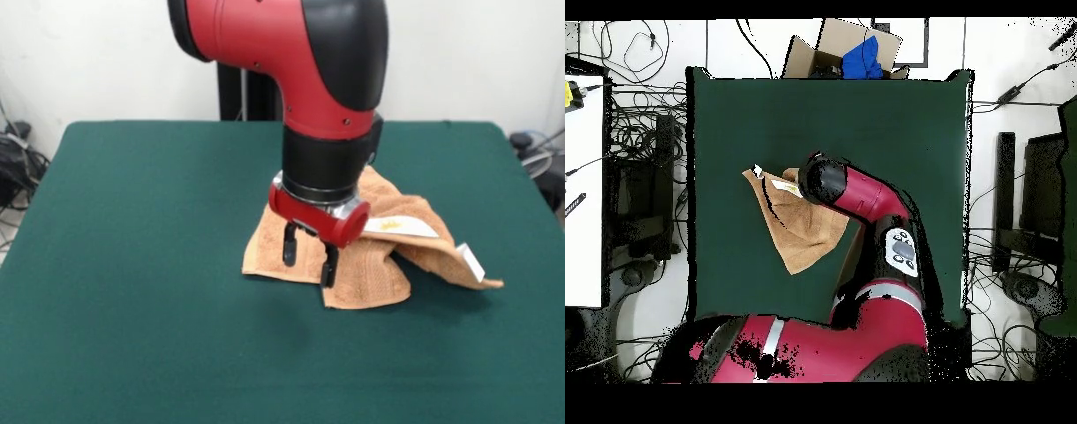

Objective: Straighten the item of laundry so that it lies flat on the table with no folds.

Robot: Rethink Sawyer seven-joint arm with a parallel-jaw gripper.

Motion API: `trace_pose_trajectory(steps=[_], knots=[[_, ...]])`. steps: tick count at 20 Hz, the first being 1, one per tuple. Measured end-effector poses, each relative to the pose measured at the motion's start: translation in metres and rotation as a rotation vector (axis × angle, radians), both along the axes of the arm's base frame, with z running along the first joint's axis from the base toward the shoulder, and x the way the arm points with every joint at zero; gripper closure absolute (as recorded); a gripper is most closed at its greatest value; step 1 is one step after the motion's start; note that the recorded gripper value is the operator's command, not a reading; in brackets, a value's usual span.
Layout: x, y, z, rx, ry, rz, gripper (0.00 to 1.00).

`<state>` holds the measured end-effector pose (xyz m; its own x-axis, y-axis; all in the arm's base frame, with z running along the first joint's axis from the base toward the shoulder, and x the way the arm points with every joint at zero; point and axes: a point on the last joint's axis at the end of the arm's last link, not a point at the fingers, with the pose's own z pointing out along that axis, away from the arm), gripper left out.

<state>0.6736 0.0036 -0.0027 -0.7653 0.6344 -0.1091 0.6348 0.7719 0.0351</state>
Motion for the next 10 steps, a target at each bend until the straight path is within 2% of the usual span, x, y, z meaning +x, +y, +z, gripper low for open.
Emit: trace_pose_trajectory(steps=[10], knots=[[-0.0037,0.0048,-0.012,0.01,0.012,-0.008,0.0]])
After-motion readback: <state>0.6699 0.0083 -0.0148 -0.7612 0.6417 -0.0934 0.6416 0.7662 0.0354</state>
